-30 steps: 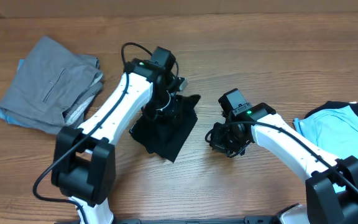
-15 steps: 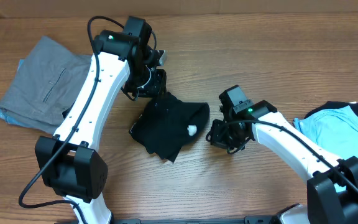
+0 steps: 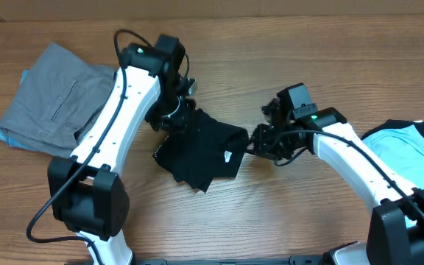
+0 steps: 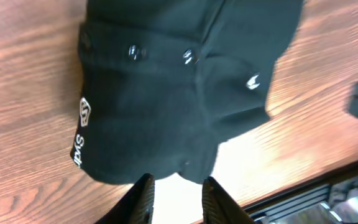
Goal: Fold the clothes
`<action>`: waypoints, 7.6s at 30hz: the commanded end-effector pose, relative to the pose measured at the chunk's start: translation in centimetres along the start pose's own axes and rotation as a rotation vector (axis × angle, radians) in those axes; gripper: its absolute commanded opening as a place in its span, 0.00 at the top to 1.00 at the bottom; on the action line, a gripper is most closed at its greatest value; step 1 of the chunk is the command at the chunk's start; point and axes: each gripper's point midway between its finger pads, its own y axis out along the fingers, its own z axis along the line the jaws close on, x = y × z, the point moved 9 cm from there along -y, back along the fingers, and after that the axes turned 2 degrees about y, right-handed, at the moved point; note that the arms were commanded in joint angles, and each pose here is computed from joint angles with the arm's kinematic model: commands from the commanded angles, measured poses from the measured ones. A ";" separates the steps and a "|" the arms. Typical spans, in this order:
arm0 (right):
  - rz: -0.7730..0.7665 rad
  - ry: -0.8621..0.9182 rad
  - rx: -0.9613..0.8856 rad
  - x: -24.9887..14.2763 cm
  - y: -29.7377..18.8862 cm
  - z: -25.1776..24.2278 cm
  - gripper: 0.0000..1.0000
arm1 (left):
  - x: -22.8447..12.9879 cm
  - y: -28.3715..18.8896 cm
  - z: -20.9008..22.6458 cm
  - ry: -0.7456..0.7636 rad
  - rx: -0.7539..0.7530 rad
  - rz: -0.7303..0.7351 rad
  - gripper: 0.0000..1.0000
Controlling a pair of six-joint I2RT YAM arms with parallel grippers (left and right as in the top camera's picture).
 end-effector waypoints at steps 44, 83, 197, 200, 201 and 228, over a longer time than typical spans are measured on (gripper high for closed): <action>-0.191 0.041 0.059 3.1 7.1 4.3 0.95 | 5.2 6.4 5.2 0.044 -0.384 -0.377 0.79; -0.133 -0.093 -0.054 -0.8 4.0 4.8 0.96 | 0.3 6.2 11.6 -0.058 -0.355 -0.268 0.04; -0.944 -0.277 0.086 -14.1 -28.8 11.3 0.00 | -23.6 -26.3 -0.9 0.057 0.238 -0.907 0.00; -0.952 -0.281 0.098 -14.6 -29.2 11.1 0.00 | -24.6 -26.4 -1.2 0.063 0.242 -0.933 0.00; -0.951 -0.281 0.097 -14.6 -29.2 11.1 0.00 | -24.7 -26.4 -1.3 0.064 0.243 -0.936 0.00; -0.869 -0.352 0.073 -15.2 -28.4 10.8 0.00 | -24.8 -26.5 -1.3 0.064 0.243 -0.938 0.00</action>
